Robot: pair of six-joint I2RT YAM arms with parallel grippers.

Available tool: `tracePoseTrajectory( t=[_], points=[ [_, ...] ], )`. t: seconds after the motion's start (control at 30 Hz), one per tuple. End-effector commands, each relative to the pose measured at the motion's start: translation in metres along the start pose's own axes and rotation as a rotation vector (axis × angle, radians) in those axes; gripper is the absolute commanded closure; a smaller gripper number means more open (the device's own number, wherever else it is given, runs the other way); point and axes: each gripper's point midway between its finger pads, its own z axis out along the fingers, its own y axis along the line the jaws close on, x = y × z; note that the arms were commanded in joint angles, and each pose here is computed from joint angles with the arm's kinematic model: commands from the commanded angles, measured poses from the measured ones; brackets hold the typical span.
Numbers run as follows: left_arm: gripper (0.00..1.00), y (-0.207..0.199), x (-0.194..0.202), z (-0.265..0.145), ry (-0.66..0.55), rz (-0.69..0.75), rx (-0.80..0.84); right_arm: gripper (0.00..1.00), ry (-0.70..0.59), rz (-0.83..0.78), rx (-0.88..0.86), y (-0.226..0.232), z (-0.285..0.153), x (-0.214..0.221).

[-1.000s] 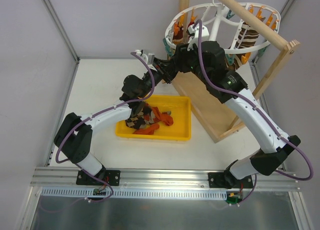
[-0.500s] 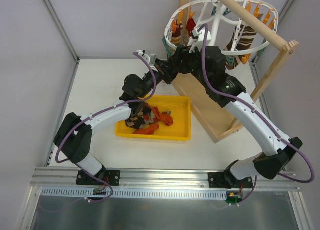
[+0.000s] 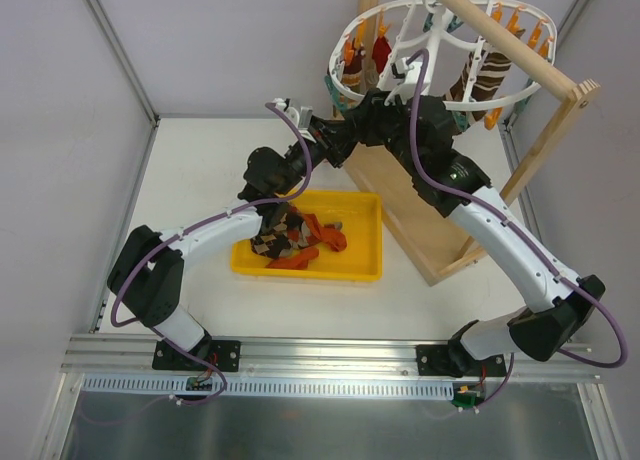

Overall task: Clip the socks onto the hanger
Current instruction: Open the clamp at the hanger.

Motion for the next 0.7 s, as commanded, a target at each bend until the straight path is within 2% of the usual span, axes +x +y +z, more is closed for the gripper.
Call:
tracePoseTrajectory(
  t=[0.0,0.07,0.1,0.13,0.3,0.5,0.67],
  points=[
    [0.93,-0.05,-0.038,-0.004,-0.061,0.013,0.191,0.56,-0.2,0.075,0.095,-0.029,0.008,-0.051],
    [0.93,-0.05,-0.04,-0.004,-0.065,0.017,0.192,0.53,-0.22,0.087,0.096,-0.031,0.008,-0.054],
    [0.93,-0.05,-0.04,-0.004,-0.064,0.016,0.191,0.49,-0.226,0.092,0.098,-0.032,0.007,-0.055],
    [0.93,-0.05,-0.041,-0.004,-0.065,0.018,0.195,0.41,-0.231,0.099,0.097,-0.032,0.008,-0.056],
    [0.93,-0.05,-0.04,-0.005,-0.062,0.016,0.195,0.37,-0.25,0.114,0.087,-0.03,0.01,-0.059],
    [0.93,-0.048,-0.037,-0.006,-0.058,0.012,0.189,0.49,-0.279,0.156,0.097,-0.033,0.008,-0.061],
    [0.93,-0.047,-0.037,-0.006,-0.057,0.011,0.184,0.72,-0.282,0.169,0.11,-0.036,0.01,-0.06]
  ],
)
